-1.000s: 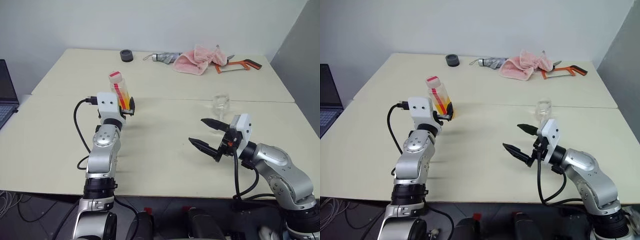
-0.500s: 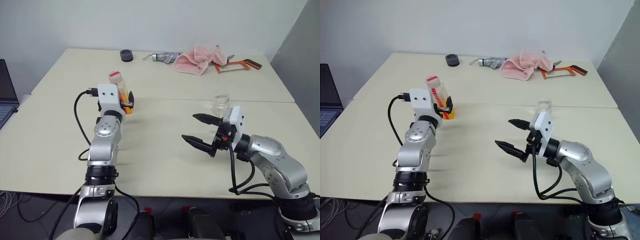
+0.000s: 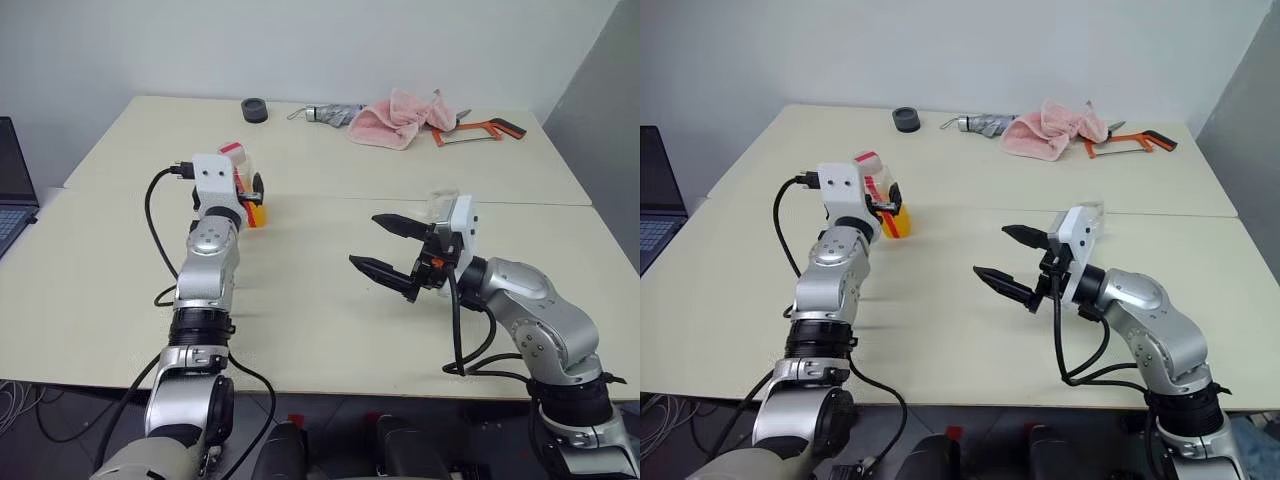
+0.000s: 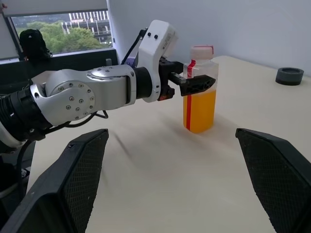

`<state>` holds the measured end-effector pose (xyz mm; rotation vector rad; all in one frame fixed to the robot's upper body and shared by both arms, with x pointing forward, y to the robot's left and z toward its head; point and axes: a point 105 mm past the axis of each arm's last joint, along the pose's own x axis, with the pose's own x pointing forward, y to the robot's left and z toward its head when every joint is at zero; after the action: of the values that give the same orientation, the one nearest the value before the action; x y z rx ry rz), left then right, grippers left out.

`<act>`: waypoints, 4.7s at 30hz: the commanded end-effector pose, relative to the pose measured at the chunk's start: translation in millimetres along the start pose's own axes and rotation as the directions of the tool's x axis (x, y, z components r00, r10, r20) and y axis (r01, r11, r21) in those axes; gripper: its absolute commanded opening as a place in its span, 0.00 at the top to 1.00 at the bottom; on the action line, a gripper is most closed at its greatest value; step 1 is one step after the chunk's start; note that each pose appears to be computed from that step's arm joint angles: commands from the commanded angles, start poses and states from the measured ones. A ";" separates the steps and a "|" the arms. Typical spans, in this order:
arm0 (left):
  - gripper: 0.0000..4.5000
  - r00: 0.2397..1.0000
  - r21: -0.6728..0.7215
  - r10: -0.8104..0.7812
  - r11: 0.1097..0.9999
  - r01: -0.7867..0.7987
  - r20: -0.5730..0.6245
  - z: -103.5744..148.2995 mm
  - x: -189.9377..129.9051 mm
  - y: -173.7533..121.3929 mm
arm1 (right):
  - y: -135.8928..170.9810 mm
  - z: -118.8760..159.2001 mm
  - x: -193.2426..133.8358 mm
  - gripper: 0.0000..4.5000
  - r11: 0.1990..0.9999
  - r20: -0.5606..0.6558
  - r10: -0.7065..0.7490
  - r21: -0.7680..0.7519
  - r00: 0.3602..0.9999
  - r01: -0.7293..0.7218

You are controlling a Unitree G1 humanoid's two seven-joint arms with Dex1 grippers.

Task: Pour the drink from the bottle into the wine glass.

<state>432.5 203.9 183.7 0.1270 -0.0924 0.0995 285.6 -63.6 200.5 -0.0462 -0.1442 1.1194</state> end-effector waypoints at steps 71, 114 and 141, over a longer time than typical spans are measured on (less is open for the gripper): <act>0.59 0.336 0.107 -0.932 0.352 0.930 0.137 31.4 -96.4 -123.8 | 4.4 15.5 -13.3 0.00 0.994 -0.042 -0.073 -0.079 0.996 0.070; 0.59 -0.041 0.152 -0.997 -0.031 0.988 0.066 34.2 -119.3 -133.1 | 9.5 17.8 16.9 0.59 0.931 -0.135 0.309 -0.159 0.941 -0.329; 0.59 -0.035 0.179 -0.999 -0.027 0.983 0.040 29.8 -99.2 -153.3 | 0.3 19.9 17.1 0.00 0.863 0.025 -0.495 -0.103 0.868 0.495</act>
<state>348.3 44.3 169.8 0.2466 -0.0719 -1.4794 289.3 -47.7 210.3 -0.0908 -0.1455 0.6416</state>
